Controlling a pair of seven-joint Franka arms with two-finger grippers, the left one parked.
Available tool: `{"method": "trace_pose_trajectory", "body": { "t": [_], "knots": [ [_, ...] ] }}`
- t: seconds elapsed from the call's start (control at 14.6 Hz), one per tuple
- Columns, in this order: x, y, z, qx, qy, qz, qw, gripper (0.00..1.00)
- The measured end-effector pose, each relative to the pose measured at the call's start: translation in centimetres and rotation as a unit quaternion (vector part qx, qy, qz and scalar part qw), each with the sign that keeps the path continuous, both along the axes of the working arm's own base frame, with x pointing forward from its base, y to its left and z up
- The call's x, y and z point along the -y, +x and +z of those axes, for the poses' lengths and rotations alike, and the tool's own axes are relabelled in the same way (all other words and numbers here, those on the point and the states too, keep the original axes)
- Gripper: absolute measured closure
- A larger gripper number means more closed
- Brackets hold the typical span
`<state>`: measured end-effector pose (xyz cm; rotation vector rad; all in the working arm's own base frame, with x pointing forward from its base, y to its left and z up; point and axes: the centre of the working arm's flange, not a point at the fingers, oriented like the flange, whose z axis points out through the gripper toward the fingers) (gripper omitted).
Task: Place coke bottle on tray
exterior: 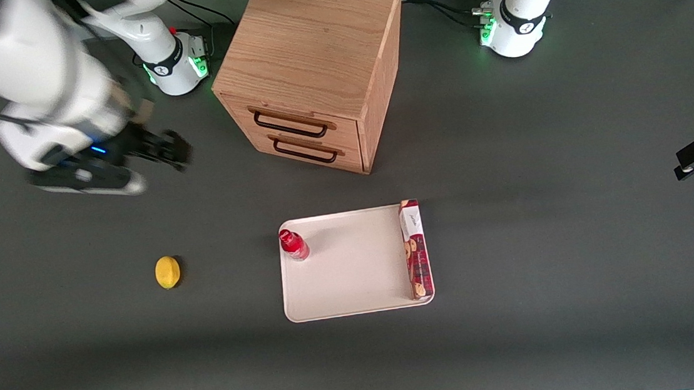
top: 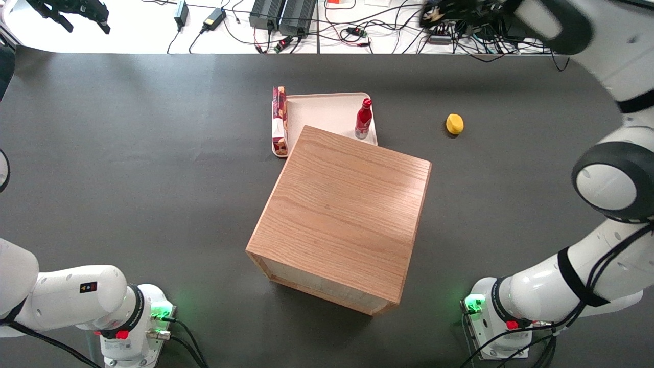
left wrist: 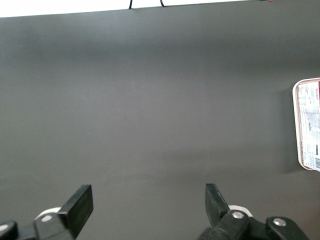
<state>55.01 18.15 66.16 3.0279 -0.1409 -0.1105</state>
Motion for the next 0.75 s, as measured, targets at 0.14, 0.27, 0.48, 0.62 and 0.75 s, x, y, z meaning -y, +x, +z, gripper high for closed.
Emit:
{"method": "trace_pose_trajectory", "body": {
  "t": [0.14,0.27,0.48,0.62,0.75],
  "knots": [
    [8.6,-0.8,1.3,-0.014,0.017,0.010,0.9997,0.00],
    [14.8,-1.1,-0.6,-0.025,0.026,0.010,0.9993,0.00],
    [18.1,-0.6,-7.2,-0.022,0.032,0.015,0.9992,0.00],
    [17.7,-0.9,-10.3,-0.030,0.032,0.020,0.9988,0.00],
    [17.2,-0.9,-10.4,-0.025,0.032,0.024,0.9989,0.00]
  ]
}}
